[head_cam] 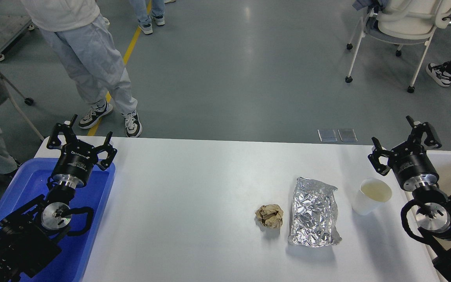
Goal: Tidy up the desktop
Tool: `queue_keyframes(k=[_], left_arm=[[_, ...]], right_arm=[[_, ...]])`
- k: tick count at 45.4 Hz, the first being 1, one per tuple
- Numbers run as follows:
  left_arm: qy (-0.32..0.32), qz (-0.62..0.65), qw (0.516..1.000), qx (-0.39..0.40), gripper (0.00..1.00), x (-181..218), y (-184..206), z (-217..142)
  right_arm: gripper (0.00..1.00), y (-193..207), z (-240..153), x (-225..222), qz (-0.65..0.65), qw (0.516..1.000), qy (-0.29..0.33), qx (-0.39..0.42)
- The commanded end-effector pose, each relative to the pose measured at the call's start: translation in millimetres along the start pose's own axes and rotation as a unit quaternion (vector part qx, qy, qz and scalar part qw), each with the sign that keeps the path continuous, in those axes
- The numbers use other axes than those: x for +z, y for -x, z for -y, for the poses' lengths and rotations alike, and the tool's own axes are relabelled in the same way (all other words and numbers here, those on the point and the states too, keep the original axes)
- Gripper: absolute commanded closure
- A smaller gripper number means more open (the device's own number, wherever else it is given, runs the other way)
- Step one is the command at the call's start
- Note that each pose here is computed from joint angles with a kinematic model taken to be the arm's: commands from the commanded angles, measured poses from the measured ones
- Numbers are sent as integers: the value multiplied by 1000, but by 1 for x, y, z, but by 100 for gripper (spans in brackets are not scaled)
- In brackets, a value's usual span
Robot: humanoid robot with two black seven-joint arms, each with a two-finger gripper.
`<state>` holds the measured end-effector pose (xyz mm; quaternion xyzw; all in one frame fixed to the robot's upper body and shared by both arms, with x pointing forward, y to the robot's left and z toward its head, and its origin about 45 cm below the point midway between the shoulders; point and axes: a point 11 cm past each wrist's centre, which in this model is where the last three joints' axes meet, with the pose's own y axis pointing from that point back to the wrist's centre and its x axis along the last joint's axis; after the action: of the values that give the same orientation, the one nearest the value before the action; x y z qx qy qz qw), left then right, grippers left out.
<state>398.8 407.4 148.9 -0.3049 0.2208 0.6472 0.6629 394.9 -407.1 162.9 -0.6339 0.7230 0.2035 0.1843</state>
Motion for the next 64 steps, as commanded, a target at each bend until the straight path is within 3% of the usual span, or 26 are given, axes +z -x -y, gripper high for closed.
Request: queue_keyframes(k=[1,44,64], left_arm=[[0,0,1000,-1,0,0,0,0],[0,0,1000,0,0,0,0,0],[-1,-1,1000,-3,0,0,1,1]], right_arm=[[0,-4,-3,4,-2,1000,4,9],[0,-10,-5,2,-8,1000,4,13],[0,-14,-1,-24,-35,999,3,9]])
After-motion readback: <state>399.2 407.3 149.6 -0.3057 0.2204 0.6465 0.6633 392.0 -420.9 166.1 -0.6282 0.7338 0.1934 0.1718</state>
